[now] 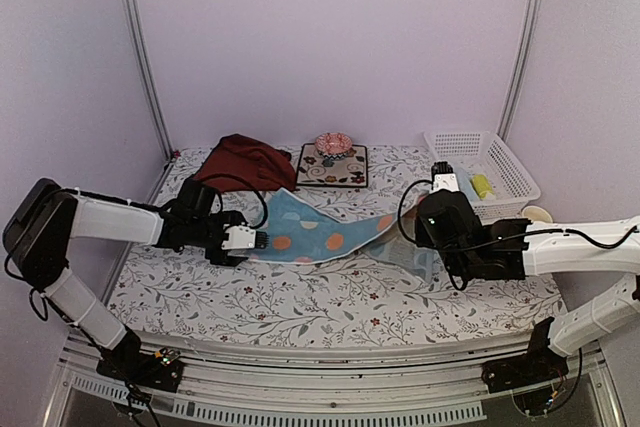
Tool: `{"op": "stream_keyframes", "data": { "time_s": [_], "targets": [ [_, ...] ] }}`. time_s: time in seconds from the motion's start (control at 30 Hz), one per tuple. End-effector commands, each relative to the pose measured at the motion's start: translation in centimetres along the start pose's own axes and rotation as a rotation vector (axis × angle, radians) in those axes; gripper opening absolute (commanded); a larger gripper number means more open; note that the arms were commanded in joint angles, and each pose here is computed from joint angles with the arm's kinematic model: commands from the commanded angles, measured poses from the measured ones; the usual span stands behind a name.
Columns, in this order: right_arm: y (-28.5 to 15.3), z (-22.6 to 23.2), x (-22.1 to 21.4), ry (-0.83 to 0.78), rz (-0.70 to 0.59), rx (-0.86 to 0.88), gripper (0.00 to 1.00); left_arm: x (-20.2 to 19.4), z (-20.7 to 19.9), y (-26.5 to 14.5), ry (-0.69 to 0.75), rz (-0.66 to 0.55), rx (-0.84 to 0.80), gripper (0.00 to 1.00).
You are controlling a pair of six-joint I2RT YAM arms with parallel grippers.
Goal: Roll the towels
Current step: Pass from the left arm to the right, then pick up the towel from the center of the board.
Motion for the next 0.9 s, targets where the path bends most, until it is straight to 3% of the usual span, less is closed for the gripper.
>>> {"op": "stream_keyframes", "data": {
  "time_s": [0.0,0.27,0.37,0.87],
  "targets": [
    [-0.1,-0.5,-0.1,0.03,-0.003,0.006,0.02,-1.7,-1.0,1.5,0.057,0.083,-0.061,0.77],
    [0.0,-0.4,-0.2,0.04,0.001,0.022,0.02,-2.1,-3.2,0.8,0.27,0.052,0.031,0.78],
    [0.0,-0.4,-0.1,0.047,0.001,0.026,0.02,-2.4,-4.0,1.1,0.332,0.092,0.017,0.77],
    [-0.6,-1.5,0.4,0.081,-0.022,0.03,0.02,-2.3,-5.4,3.2,0.387,0.169,-0.116,0.58]
  ]
}}
Point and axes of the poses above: each gripper's point midway between its finger pads, its own y axis out along the fingers, its own z axis along the line the jaws close on, x = y × z, the point moved 4 cm from there along -y, back along the fingers, and after that the axes turned 1 degree about -y, right-handed, at the moved point
